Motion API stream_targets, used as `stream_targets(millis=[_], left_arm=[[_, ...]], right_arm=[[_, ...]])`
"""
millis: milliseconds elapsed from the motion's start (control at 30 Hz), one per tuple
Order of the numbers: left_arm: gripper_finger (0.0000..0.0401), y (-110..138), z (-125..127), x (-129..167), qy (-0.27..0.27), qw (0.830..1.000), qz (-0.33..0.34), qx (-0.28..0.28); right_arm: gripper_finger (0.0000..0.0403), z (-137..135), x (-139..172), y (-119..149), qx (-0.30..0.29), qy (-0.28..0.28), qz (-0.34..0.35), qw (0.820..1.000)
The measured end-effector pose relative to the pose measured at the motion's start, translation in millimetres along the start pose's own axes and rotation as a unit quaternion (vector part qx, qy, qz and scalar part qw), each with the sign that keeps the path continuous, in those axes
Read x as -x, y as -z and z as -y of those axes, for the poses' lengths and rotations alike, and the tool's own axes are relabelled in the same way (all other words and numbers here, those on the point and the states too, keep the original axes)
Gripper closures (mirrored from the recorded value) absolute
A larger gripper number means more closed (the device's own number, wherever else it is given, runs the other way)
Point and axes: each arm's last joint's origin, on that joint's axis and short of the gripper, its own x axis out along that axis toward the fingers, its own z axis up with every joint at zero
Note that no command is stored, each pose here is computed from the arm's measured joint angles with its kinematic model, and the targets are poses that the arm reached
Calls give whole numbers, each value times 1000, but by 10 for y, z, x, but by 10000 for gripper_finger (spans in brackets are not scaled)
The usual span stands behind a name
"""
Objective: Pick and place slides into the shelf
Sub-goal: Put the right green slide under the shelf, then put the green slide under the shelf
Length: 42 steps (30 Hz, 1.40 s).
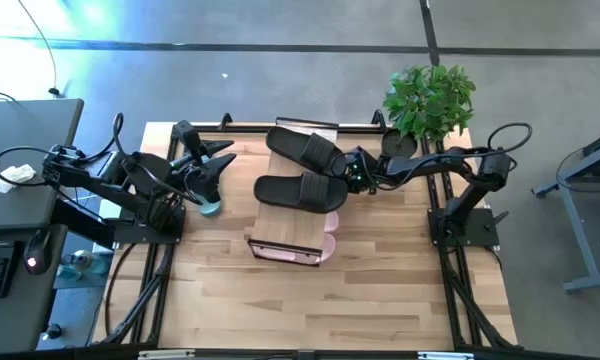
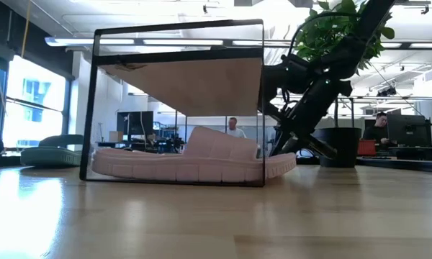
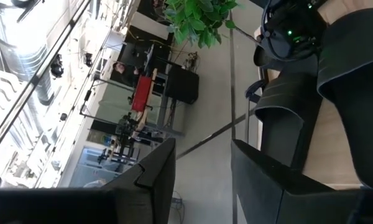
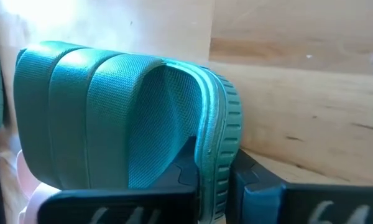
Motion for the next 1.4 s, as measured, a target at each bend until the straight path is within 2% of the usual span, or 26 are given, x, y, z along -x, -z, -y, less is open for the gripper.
stream_targets(millis=[100, 400, 633, 800, 1000, 1133, 1233, 1400], left_arm=[[263, 0, 0, 0, 0, 1000, 0, 0], [263, 0, 0, 0, 0, 1000, 0, 0], [263, 1, -1, 0, -1, 1000, -2, 1], [263, 10, 0, 0, -6, 1000, -11, -2], [263, 23, 17, -1, -1, 1000, -16, -2], [263, 33, 29, 0, 3, 1000, -20, -2], [263, 57, 55, 1, 10, 999, -30, 11], [263, 189, 144, 18, 6, 995, -102, 12]], right_arm=[[379, -1, -1, 4, 0, -3, -6, 1000], [283, 14, -6, 20, 3, 1, -16, 1000], [240, -6, 24, 19, 11, 3, 1, 1000], [227, -26, 172, 38, 15, 28, 34, 999], [224, 35, 286, 80, 11, 72, 23, 997], [224, 23, 375, 106, 24, 89, 48, 995], [224, -26, 475, 125, 38, 81, 69, 994], [224, -95, 689, 182, 51, 59, 79, 994]])
